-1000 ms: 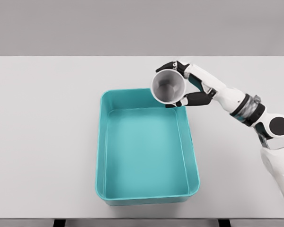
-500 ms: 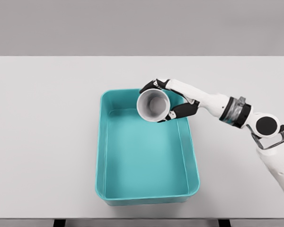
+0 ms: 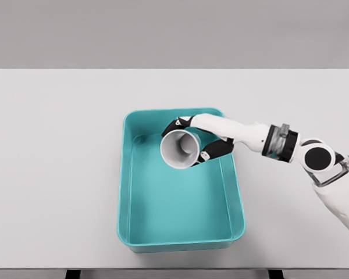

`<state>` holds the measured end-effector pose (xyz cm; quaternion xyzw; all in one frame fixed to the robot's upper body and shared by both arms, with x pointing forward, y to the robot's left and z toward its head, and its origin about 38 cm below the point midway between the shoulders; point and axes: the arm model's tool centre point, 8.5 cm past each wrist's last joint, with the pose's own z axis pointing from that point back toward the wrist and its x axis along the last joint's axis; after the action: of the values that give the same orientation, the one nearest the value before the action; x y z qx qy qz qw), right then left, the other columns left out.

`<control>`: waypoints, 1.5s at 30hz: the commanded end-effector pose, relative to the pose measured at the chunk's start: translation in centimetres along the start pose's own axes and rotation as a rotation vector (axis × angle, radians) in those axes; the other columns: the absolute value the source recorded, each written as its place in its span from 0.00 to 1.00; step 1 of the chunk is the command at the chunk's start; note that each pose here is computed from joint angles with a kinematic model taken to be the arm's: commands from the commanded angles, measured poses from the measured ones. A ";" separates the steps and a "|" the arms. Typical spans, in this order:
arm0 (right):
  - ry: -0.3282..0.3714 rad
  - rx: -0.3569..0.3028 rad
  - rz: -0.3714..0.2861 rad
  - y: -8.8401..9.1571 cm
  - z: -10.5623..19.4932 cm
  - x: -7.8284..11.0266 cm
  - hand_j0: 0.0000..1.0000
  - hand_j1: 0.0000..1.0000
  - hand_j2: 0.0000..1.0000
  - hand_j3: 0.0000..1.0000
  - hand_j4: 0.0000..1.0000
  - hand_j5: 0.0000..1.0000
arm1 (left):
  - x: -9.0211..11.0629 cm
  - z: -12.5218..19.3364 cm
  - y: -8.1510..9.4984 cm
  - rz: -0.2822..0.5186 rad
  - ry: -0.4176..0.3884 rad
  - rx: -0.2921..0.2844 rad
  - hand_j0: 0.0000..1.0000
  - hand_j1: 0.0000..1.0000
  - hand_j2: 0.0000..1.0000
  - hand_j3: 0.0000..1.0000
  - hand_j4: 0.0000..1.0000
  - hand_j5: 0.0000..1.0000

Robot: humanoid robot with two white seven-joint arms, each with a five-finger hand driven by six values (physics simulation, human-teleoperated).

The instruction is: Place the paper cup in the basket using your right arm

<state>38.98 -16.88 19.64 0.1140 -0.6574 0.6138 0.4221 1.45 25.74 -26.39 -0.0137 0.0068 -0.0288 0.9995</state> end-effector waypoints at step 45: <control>0.000 -0.356 -0.167 -6.4 9.9 -1.1 1.00 1.00 1.00 1.00 1.00 1.00 | 0.0 0.0 0.0 0.000 0.000 0.000 1.00 1.00 1.00 1.00 1.00 1.00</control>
<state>39.67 -26.23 23.05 0.1025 -0.7280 0.4691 0.4894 1.45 25.74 -26.39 -0.0137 0.0068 -0.0288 0.9995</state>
